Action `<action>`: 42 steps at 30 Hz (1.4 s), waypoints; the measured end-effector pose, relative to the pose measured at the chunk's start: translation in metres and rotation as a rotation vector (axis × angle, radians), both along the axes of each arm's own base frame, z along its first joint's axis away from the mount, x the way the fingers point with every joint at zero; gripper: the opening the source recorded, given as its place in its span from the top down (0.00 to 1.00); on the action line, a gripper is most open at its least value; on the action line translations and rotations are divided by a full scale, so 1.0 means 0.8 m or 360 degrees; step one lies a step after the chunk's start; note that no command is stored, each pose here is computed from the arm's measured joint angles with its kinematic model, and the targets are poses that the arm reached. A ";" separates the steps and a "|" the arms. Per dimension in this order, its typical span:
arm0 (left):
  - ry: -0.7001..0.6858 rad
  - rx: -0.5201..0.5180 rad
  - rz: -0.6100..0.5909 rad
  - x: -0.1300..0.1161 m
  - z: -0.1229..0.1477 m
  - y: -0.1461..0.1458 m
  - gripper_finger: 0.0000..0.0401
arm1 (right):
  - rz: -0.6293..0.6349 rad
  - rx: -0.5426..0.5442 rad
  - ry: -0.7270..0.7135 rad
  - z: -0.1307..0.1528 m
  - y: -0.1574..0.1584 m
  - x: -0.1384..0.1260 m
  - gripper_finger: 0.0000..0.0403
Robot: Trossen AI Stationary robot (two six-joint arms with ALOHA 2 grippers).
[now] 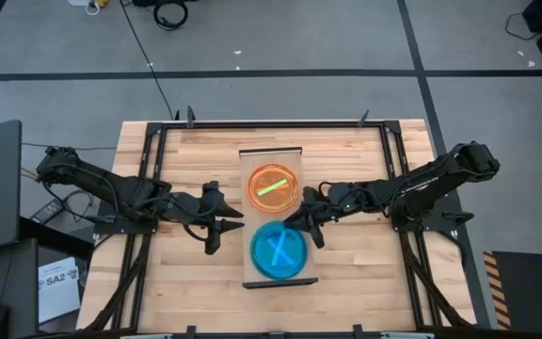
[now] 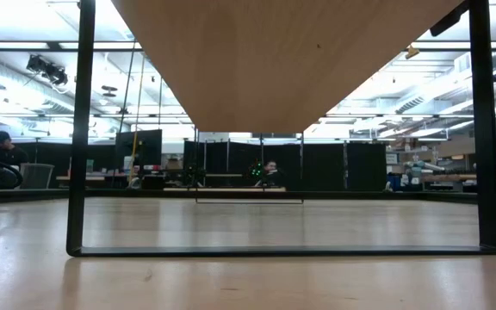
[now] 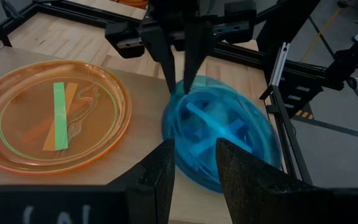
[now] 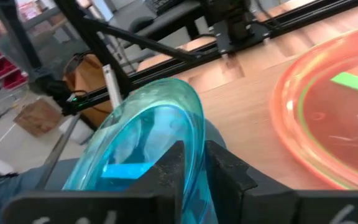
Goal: Place and stack plates onto a shelf
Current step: Stack the blue plate on top of the blue plate on the shelf, then return to Home Position
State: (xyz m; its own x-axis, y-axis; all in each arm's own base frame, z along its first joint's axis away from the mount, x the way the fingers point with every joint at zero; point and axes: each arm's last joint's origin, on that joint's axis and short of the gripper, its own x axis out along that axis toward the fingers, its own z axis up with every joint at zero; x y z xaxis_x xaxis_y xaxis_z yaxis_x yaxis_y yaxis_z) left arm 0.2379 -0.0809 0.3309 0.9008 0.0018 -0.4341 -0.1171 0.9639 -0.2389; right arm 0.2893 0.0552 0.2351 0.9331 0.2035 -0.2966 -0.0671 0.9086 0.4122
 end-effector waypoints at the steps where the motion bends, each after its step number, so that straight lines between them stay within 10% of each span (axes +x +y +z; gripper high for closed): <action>1: 0.0000 0.0000 0.0001 0.000 0.000 0.000 0.69 | 0.0021 0.0006 0.0001 0.000 0.000 0.000 0.81; 26: 0.0000 0.0005 -0.0002 0.000 0.000 0.000 0.69 | 0.0070 0.0025 0.0000 0.000 -0.025 0.003 0.72; 42: 0.0008 0.0389 -0.0047 -0.016 -0.002 -0.025 0.69 | 0.0074 -0.0114 -0.0296 0.064 -0.037 -0.040 0.73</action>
